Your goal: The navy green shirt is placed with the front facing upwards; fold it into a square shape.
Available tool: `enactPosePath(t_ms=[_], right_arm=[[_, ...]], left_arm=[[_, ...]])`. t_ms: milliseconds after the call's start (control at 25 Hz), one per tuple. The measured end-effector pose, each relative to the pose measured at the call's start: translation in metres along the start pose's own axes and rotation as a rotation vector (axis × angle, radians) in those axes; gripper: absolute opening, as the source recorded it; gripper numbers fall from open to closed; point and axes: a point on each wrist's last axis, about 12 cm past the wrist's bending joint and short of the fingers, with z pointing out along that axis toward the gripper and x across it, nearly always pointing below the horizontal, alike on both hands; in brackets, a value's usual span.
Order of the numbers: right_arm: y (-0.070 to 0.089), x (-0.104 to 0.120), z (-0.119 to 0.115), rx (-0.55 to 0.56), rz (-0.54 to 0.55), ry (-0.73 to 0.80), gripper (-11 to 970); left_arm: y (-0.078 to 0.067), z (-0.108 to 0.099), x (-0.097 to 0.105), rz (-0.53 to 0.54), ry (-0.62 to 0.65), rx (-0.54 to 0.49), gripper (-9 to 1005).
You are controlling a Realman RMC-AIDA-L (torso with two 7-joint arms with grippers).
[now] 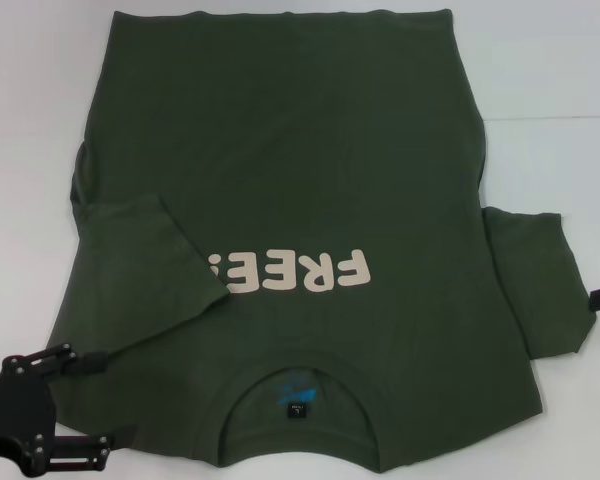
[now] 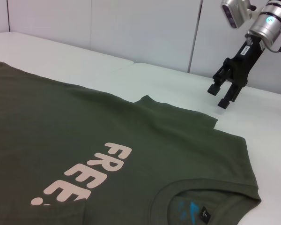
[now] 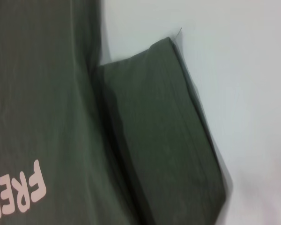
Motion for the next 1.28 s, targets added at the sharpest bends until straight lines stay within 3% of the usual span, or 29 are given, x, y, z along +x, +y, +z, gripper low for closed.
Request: enactPosePath(t_ms=[440, 1280], right_arm=[[0.003, 0.000, 0.017, -0.042, 0.050, -0.015, 870], [0.010, 0.004, 0.029, -0.057, 0.051, 0.015, 837]], left_arm=[[0.000, 0.000, 0.000, 0.002, 0.000, 0.000, 938], [0.000, 0.001, 0.000, 0.003, 0.000, 0.004, 938]])
